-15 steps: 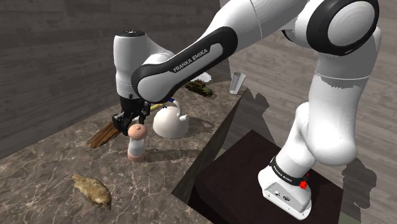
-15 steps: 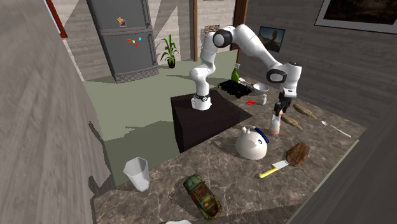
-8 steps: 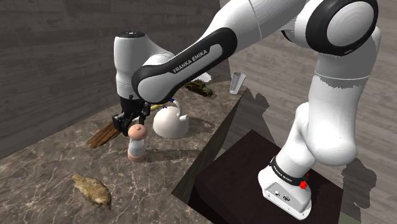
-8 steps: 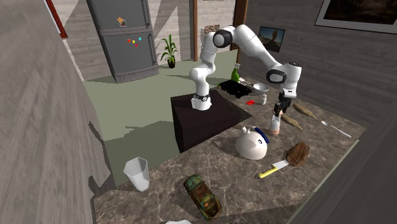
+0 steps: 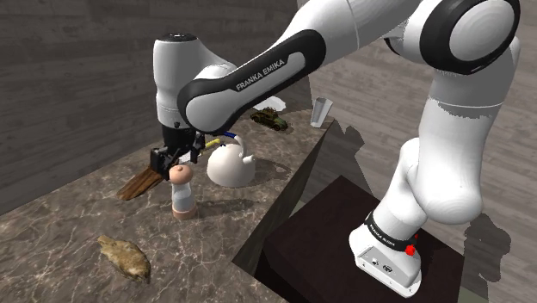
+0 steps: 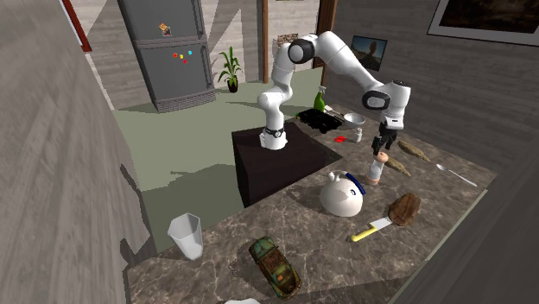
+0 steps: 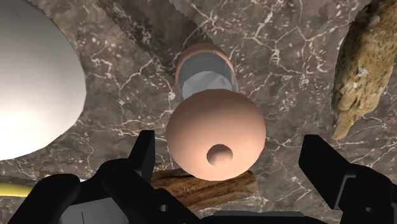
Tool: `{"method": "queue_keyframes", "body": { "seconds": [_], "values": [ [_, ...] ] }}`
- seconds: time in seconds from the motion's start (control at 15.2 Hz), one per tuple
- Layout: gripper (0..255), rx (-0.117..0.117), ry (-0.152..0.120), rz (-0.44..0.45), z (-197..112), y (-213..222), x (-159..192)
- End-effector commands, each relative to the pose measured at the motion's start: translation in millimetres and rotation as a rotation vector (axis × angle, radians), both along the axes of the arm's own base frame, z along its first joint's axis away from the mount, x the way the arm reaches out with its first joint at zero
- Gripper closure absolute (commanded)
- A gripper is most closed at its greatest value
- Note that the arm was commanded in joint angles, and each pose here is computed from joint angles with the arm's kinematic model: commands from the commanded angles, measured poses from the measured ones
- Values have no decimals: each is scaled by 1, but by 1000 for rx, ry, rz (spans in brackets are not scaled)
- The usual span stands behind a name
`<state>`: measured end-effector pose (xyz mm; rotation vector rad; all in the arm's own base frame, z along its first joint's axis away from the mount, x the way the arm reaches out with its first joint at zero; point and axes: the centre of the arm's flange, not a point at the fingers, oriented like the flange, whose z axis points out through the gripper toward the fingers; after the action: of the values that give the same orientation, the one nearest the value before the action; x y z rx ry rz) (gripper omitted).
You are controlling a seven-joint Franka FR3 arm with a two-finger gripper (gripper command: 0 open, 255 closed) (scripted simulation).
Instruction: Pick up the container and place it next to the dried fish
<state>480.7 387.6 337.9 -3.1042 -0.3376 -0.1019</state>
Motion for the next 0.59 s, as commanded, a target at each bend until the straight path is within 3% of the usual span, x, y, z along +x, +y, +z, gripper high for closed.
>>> {"method": "queue_keyframes", "body": {
  "seconds": [0.0, 0.53],
  "values": [
    [0, 0, 0, 0, 24, -1, -2],
    [0, 0, 0, 0, 34, -1, -2]
  ]
}}
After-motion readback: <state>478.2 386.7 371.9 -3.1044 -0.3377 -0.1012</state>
